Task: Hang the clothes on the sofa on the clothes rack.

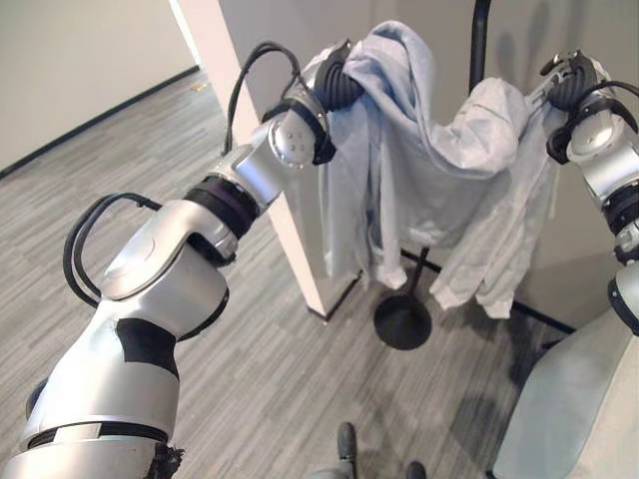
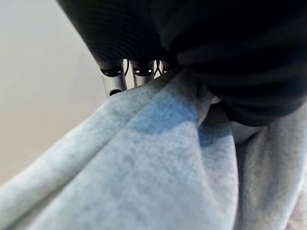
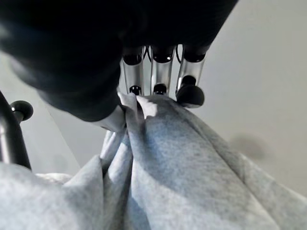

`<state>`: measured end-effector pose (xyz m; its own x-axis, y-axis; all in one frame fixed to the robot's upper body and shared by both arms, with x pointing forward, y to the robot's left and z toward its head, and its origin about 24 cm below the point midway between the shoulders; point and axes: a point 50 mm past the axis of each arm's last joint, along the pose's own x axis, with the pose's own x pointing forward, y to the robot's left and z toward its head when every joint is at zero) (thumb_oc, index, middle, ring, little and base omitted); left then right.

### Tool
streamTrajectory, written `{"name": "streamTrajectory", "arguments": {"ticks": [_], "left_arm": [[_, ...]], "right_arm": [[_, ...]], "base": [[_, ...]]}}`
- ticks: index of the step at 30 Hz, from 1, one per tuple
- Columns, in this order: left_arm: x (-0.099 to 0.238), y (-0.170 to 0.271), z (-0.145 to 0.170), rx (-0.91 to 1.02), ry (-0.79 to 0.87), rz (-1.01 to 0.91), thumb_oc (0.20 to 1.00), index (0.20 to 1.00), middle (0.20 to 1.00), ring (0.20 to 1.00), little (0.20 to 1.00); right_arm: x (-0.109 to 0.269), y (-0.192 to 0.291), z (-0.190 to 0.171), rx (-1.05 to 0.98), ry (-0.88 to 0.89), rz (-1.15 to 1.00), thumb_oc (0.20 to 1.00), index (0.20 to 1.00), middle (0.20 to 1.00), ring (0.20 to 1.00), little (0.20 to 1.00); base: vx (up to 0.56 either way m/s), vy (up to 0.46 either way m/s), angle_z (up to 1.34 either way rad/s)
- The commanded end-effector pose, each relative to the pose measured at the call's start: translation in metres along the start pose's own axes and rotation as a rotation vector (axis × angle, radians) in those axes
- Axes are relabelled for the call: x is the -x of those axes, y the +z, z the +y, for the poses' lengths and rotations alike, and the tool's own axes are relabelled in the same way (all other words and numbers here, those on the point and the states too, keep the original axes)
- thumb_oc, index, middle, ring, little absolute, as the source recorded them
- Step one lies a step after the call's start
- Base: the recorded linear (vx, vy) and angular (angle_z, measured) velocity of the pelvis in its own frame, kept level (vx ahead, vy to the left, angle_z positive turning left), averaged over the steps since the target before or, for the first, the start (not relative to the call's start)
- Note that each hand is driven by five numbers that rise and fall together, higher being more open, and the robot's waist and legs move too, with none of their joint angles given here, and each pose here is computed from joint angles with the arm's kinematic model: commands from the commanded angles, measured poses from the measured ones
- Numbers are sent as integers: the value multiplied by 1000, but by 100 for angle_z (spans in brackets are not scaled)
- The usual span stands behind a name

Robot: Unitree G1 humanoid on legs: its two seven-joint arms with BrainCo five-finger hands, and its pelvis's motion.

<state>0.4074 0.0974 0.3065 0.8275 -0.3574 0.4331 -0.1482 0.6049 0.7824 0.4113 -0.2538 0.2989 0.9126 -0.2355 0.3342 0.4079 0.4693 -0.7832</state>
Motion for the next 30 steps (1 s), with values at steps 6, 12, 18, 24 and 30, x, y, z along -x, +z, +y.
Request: {"name": "streamTrajectory", "arguments": {"ticks": [6, 12, 18, 24, 30], "left_arm": [[-12, 21, 70, -47, 205, -48, 200, 200, 200, 200, 200], [-12, 28, 77, -41, 228, -78, 200, 200, 200, 200, 200], [-13, 35, 79, -30, 241, -105, 200, 200, 200, 200, 200], [-15, 43, 75, -16, 237, -131, 200, 200, 200, 200, 200], [-18, 46, 72, -33, 222, -130, 200, 200, 200, 200, 200]], "right_arm": [[-7, 29, -83, -12, -234, -99, 200, 200, 200, 200, 200], [-5, 15, -88, 88, -243, -68, 200, 200, 200, 200, 200], [-3, 5, -96, 82, -279, -47, 200, 200, 200, 200, 200], [-1, 3, -108, 91, -318, -48, 200, 200, 200, 200, 200], [-2, 5, -111, 98, -320, -50, 200, 200, 200, 200, 200]], "base": [[4, -8, 0], [15, -42, -5], [6, -9, -4], [15, -6, -4], [4, -6, -6]]}}
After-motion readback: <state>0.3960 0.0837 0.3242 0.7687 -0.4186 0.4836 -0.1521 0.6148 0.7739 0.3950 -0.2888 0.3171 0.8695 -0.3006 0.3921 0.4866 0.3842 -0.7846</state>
